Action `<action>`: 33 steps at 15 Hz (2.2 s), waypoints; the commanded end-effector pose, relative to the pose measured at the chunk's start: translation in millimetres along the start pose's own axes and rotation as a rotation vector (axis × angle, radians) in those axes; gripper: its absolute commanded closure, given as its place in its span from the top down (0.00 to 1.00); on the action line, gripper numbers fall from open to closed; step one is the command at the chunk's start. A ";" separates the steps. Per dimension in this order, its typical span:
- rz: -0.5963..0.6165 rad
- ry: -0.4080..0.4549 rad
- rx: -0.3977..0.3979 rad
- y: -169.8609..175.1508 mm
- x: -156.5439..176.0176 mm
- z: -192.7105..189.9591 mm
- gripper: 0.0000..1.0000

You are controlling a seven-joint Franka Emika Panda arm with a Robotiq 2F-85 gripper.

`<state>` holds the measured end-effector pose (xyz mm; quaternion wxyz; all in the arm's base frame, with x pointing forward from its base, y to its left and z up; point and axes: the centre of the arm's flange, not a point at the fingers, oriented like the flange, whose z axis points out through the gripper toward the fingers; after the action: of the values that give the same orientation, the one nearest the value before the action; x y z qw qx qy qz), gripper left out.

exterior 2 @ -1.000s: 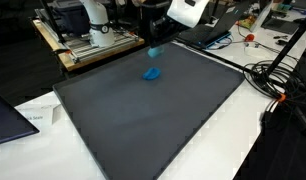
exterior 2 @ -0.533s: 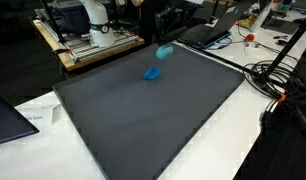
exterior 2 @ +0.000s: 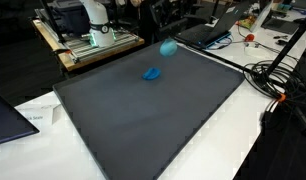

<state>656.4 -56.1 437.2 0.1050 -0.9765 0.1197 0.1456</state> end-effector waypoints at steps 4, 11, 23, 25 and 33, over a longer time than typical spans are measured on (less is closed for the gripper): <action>0.034 0.033 0.015 21.6 -102.4 33.0 0.22; 0.053 0.040 -0.012 25.0 -100.7 30.8 0.47; 0.066 0.108 -0.017 10.4 -105.1 46.5 0.22; 0.071 0.152 -0.008 5.9 -100.7 50.0 0.22; 0.153 0.260 0.039 16.6 -99.6 64.3 0.22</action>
<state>558.0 -33.6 409.4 0.0833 -0.9793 0.1808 0.0366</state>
